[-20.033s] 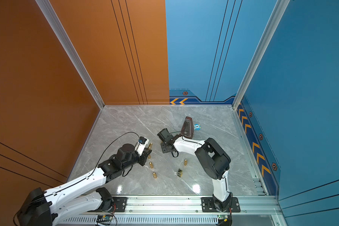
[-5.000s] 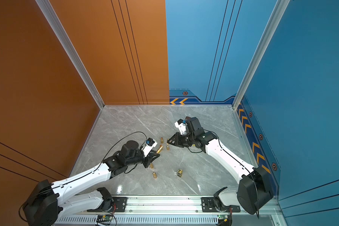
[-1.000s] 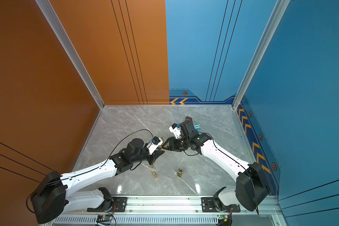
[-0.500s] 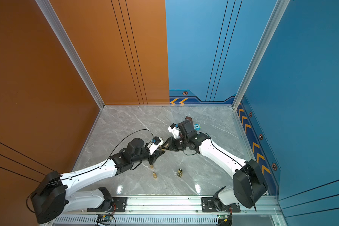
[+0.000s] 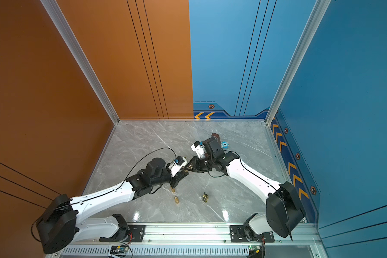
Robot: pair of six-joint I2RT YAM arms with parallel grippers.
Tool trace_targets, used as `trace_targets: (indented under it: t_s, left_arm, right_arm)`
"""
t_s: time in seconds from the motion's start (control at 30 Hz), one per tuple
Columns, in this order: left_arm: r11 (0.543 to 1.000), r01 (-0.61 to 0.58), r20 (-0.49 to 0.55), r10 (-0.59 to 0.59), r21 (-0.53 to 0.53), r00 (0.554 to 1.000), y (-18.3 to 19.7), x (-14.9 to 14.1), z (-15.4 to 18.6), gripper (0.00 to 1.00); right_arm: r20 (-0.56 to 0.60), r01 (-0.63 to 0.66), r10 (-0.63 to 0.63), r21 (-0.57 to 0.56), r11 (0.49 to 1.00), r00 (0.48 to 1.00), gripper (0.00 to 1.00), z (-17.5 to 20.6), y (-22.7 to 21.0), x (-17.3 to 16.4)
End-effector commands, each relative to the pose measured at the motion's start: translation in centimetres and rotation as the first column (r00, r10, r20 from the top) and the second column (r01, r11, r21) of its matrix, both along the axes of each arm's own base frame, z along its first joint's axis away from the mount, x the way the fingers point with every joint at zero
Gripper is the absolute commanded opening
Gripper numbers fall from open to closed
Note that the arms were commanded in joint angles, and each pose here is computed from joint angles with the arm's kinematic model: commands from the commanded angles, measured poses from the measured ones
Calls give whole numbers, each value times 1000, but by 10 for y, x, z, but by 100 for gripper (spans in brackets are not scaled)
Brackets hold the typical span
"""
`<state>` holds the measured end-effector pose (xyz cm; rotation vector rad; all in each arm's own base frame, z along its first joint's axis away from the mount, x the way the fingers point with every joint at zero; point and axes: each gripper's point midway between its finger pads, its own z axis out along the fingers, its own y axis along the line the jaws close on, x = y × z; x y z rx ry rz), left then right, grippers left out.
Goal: Open the lipstick cap
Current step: Place the lipstick at the center of the board.
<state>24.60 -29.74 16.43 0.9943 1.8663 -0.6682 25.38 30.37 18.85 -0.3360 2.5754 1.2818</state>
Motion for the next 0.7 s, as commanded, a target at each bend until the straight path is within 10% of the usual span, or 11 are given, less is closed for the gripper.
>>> trace_targets:
  t_s: [0.0, 0.13, 0.67]
  left_arm:
    - [999, -28, 36, 28, -16, 999, -3, 9, 14, 5]
    - [999, -47, 30, 48, -15, 998, 1, 9, 12, 37]
    - [975, -218, -74, 221, 45, 973, 37, 11, -3, 76]
  right_arm:
    - [68, 18, -15, -42, 999, 998, 20, 12, -8, 3]
    - [118, 79, -63, -131, 988, 991, 20, 9, -25, 12]
    - [382, 286, -76, -530, 798, 921, 19, -49, -69, 59]
